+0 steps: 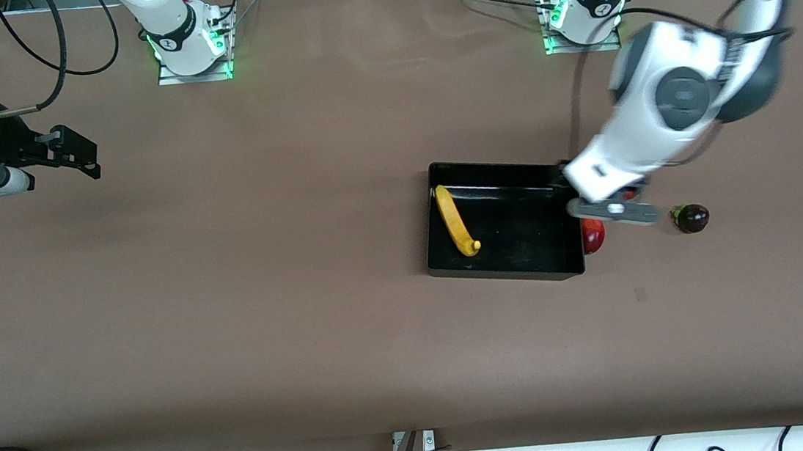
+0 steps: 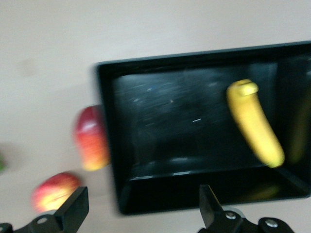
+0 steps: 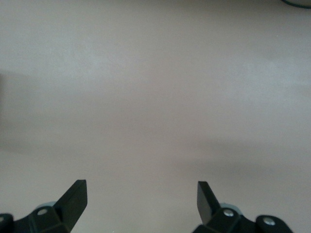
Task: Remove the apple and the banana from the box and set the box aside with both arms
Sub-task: 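Reach the left gripper into the box and grasp the yellow banana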
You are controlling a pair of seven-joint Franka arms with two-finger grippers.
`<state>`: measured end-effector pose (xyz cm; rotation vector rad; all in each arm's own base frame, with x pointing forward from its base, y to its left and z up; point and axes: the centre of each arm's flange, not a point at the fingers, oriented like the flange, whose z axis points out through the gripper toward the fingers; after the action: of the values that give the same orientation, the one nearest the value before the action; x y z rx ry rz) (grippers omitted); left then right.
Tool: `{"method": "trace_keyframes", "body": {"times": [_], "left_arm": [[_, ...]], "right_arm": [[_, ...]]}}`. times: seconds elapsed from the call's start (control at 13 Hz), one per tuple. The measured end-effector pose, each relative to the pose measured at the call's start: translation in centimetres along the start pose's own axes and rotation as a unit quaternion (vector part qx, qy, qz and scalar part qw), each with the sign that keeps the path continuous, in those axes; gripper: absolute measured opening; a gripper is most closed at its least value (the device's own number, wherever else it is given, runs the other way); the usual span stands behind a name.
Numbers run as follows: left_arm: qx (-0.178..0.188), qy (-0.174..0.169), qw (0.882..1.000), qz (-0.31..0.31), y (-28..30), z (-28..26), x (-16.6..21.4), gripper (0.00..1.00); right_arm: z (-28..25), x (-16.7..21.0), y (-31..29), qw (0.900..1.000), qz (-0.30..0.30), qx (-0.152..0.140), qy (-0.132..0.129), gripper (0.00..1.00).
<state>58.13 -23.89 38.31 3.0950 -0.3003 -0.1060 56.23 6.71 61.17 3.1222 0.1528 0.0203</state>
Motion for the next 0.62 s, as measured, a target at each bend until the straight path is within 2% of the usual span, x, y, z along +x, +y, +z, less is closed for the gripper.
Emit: {"method": "trace_keyframes", "body": {"times": [0.23,0.38,0.62], "left_arm": [[-0.033,0.01,0.999,0.0,7.4,8.7,1.0,1.0],[-0.055,0.015,0.998,-0.003,9.9,14.1,1.2,1.0],[-0.073,0.017,0.997,-0.01,11.6,19.3,0.9,1.0]], "right_arm": [[0.0,0.0,0.0,1.0,0.0,0.0,0.0,1.0],[0.0,0.0,0.0,1.0,0.0,0.0,0.0,1.0],[0.0,0.0,0.0,1.0,0.0,0.0,0.0,1.0]]}}
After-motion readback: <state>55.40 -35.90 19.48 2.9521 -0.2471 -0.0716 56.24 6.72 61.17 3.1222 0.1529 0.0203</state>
